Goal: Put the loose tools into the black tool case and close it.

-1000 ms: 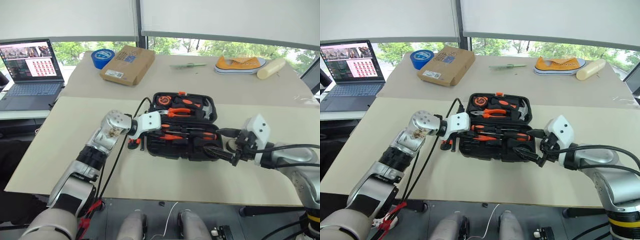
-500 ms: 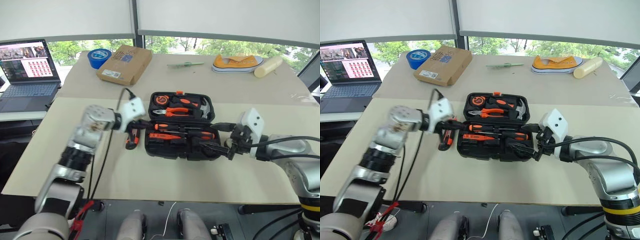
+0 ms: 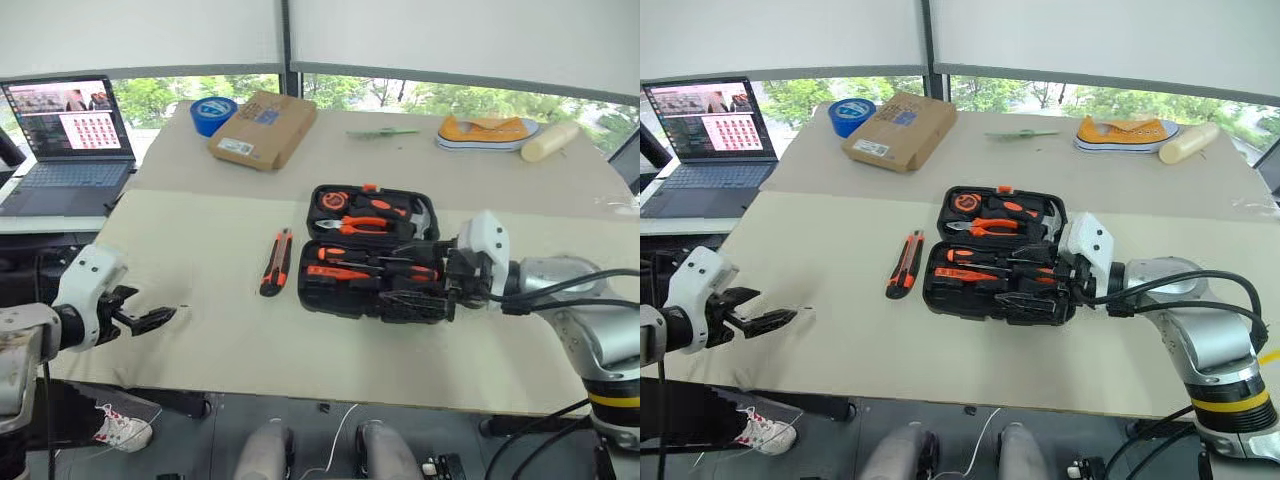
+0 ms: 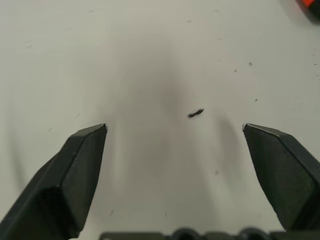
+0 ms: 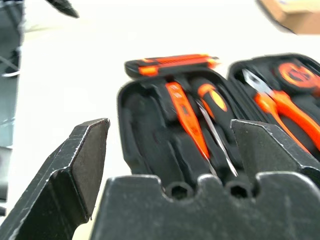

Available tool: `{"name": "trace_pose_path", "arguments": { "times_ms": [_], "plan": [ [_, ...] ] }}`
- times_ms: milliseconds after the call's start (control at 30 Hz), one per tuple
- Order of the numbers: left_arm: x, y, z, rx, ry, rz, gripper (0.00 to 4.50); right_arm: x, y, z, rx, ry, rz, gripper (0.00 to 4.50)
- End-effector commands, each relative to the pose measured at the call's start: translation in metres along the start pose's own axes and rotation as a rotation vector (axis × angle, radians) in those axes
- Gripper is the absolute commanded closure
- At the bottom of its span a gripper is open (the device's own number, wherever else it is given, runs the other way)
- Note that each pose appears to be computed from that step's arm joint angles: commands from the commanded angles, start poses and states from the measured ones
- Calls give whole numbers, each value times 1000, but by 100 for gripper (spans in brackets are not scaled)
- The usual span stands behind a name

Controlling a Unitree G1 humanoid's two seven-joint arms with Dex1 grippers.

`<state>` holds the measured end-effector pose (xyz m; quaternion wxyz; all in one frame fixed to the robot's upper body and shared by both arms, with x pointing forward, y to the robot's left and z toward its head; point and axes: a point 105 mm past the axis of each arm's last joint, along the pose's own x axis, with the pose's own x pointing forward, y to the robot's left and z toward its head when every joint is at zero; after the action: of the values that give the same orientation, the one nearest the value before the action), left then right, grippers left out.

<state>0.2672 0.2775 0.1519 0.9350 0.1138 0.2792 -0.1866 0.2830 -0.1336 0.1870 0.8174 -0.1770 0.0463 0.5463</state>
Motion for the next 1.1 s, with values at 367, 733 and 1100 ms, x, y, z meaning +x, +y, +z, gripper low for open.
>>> {"name": "trace_pose_path", "arguments": {
  "times_ms": [367,733,1100],
  "plan": [
    [75,-56,69,-38,111,-6,2,-1,7,8,-56,-24,-46,0],
    [112,-98,83,2,140,-72,2,1,14,4,-51,-31,-93,0],
    [130,-96,66,65,196,-86,189,-5,7,7,-49,-45,-151,0]
  ]
}}
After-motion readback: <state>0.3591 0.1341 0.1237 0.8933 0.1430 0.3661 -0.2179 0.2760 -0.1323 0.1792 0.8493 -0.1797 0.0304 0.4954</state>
